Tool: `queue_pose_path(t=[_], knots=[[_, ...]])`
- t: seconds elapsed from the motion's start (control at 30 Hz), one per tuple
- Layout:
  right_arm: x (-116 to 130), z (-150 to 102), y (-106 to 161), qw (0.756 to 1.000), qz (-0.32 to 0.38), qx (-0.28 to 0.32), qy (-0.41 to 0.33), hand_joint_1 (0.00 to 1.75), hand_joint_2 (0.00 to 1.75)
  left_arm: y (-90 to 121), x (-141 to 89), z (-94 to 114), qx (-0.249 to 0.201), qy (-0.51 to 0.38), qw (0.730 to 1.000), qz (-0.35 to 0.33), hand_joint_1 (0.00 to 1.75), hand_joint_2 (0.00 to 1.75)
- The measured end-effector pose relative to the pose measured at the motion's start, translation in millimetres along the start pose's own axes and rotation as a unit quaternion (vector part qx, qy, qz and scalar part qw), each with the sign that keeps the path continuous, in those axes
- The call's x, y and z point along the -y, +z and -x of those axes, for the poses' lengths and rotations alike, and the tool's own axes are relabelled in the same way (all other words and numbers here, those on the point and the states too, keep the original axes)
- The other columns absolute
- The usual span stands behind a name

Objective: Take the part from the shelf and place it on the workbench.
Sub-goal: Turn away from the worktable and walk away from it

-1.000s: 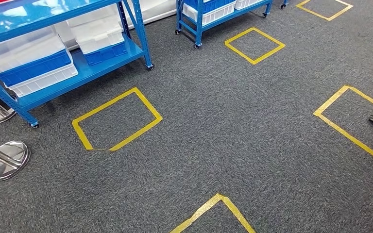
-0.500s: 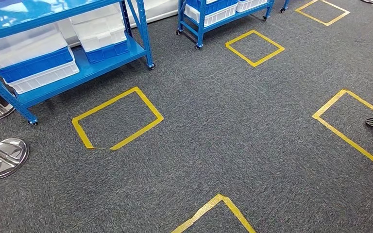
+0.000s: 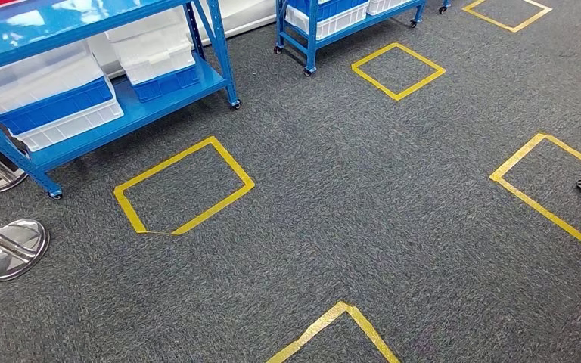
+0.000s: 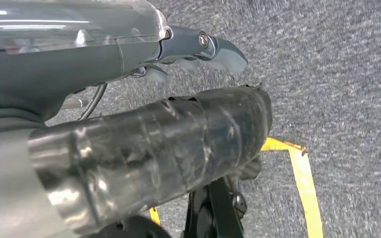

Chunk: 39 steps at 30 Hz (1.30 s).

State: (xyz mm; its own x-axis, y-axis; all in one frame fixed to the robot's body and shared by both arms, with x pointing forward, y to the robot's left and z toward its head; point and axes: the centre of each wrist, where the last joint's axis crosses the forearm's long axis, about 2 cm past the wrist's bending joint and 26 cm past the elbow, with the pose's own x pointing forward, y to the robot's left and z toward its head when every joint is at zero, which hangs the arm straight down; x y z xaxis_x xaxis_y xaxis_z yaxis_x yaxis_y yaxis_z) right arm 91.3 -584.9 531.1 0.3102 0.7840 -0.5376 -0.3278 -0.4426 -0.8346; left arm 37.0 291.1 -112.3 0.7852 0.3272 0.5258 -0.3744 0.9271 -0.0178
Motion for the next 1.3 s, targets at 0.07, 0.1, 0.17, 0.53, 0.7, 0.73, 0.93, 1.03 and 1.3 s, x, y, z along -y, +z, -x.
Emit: queue_pose_path(t=[0.07,0.1,0.17,0.53,0.7,0.73,0.93,1.03,1.3], knots=[[0.0,0.0,0.0,1.0,0.0,0.0,0.0,0.0,1.75,-0.2,0.0,-0.4,0.0,0.0,1.0,0.0,0.0,0.0],[0.0,0.0,0.0,1.0,0.0,0.0,0.0,0.0,1.75,-0.4,0.0,-0.7,0.001,0.0,1.0,0.0,0.0,0.0],[0.0,0.0,0.1,1.0,0.0,0.0,0.0,0.0,1.75,-0.7,0.3,-1.5,0.002,0.0,1.0,0.0,0.0,0.0],[-0.8,0.1,0.1,1.0,-0.001,0.0,-0.001,0.0,1.75,-0.5,0.4,-0.9,0.001,0.0,1.0,0.0,0.0,0.0],[-0.7,0.2,0.2,1.0,-0.001,-0.001,-0.001,0.0,1.75,-0.7,0.6,-1.4,0.001,0.0,1.0,0.001,0.0,0.0],[-0.7,0.2,0.2,1.0,-0.001,-0.001,-0.001,0.0,1.75,-0.7,0.7,-1.4,0.001,0.0,1.0,0.001,0.0,0.0],[-0.5,0.1,0.2,1.0,0.0,0.0,-0.001,0.0,1.75,-0.3,0.1,-0.7,0.001,0.0,1.0,0.0,0.0,0.0],[-0.5,0.1,0.2,1.0,0.0,0.0,-0.001,0.0,1.75,-0.2,-0.3,-0.4,0.0,0.0,1.0,0.0,0.0,0.0],[-0.3,0.3,0.4,1.0,0.0,-0.001,-0.001,0.0,1.75,-0.8,-1.1,-1.7,0.002,0.0,1.0,-0.001,0.0,0.0]])
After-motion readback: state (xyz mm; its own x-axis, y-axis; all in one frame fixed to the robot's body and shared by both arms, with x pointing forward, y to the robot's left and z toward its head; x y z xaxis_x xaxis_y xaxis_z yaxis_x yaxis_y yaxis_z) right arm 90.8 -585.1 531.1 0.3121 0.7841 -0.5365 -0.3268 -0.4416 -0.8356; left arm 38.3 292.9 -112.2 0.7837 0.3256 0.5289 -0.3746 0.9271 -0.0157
